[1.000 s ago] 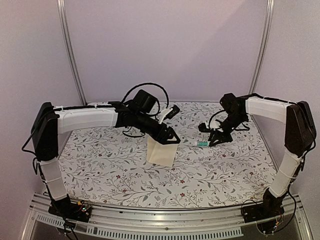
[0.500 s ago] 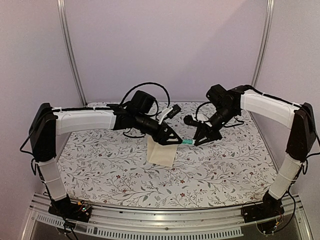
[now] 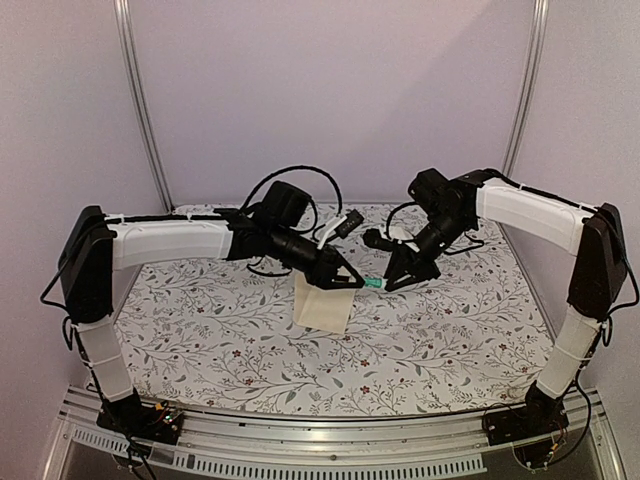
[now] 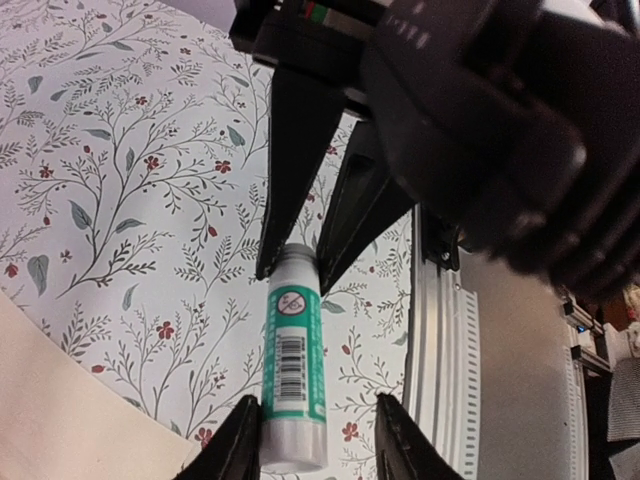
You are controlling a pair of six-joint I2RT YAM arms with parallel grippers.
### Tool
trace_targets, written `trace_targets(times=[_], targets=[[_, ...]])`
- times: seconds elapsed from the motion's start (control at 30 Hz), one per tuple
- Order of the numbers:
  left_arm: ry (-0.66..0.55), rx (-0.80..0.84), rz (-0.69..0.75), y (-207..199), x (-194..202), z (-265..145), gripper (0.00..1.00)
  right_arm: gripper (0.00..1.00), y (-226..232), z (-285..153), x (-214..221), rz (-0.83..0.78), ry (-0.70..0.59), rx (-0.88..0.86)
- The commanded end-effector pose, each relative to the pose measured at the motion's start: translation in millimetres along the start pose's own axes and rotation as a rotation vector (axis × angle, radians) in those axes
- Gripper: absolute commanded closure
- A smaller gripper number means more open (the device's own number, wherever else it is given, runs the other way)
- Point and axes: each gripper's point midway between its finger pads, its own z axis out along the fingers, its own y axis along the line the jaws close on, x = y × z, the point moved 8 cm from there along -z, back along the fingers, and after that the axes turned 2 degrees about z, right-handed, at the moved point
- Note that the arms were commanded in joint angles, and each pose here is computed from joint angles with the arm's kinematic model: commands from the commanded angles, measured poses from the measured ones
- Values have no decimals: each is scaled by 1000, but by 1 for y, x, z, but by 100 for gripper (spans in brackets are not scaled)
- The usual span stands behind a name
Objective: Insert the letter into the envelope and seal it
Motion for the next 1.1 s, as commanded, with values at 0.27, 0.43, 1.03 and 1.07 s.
trace_targets(times=[0.27,0.43,1.03,1.07], targets=[[-2,36,2,4,-7,7,71,87,2,0,-13,15,-31,-19],[-8,45,0,6,-9,7,84,86,2,-2,-14,10,-31,-11],[-474,-37,-55,9,-59,-51,89,51,-68,-141,-12,361,-631,79],[-539,-54,-45,8,-67,-57,89,51,-70,-145,-13,413,-657,50]])
